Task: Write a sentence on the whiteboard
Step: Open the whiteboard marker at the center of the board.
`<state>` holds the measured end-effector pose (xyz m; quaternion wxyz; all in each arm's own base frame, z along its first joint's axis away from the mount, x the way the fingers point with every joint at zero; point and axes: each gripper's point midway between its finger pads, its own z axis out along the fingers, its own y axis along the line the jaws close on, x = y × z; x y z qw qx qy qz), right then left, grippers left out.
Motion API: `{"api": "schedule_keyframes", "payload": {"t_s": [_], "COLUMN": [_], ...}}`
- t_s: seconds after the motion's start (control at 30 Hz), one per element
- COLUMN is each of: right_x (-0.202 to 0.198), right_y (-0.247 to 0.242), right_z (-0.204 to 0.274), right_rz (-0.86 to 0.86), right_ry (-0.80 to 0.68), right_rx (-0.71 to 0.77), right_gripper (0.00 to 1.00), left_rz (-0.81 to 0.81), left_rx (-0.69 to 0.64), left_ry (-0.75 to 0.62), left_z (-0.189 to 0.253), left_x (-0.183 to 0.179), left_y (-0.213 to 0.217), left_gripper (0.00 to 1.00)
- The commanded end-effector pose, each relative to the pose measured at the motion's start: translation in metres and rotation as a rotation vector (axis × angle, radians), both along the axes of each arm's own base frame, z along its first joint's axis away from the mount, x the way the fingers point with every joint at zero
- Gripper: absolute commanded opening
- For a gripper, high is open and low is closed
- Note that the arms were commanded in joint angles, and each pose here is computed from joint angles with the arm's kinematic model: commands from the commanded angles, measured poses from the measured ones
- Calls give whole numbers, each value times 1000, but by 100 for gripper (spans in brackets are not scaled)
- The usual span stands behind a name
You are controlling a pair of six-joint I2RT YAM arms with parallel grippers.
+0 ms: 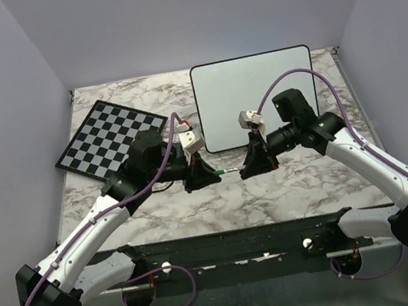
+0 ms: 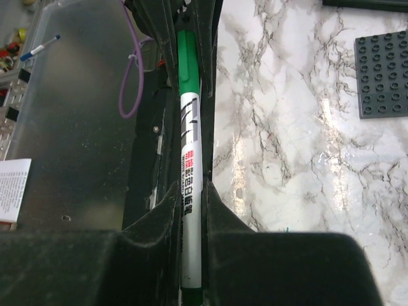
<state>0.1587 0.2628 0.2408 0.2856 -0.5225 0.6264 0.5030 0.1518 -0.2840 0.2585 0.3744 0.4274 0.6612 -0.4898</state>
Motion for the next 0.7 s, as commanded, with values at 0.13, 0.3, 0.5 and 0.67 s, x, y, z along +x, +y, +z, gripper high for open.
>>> {"api": "schedule_keyframes", "payload": {"t_s": [0.13, 0.3, 0.5, 0.67], "right_x": [-2, -2, -2, -4], "right_y": [1, 4, 5, 7], "right_z": [-3, -1, 1, -4], "right_rz": [52, 62, 61, 68], "right_ry": [26, 41, 49, 74], "right_rx": [-29, -29, -25, -28], "right_gripper": [36, 39, 40, 37], "left_rz": [-69, -86, -92, -87], "left_rx": [120, 150, 171, 164], "left_ry": [-50, -50, -38, -50], "left_z": [11, 8, 1, 5], "left_x": [2, 4, 6, 8], "left_y": [1, -7, -12, -14], "left_gripper": [0, 0, 0, 0]}}
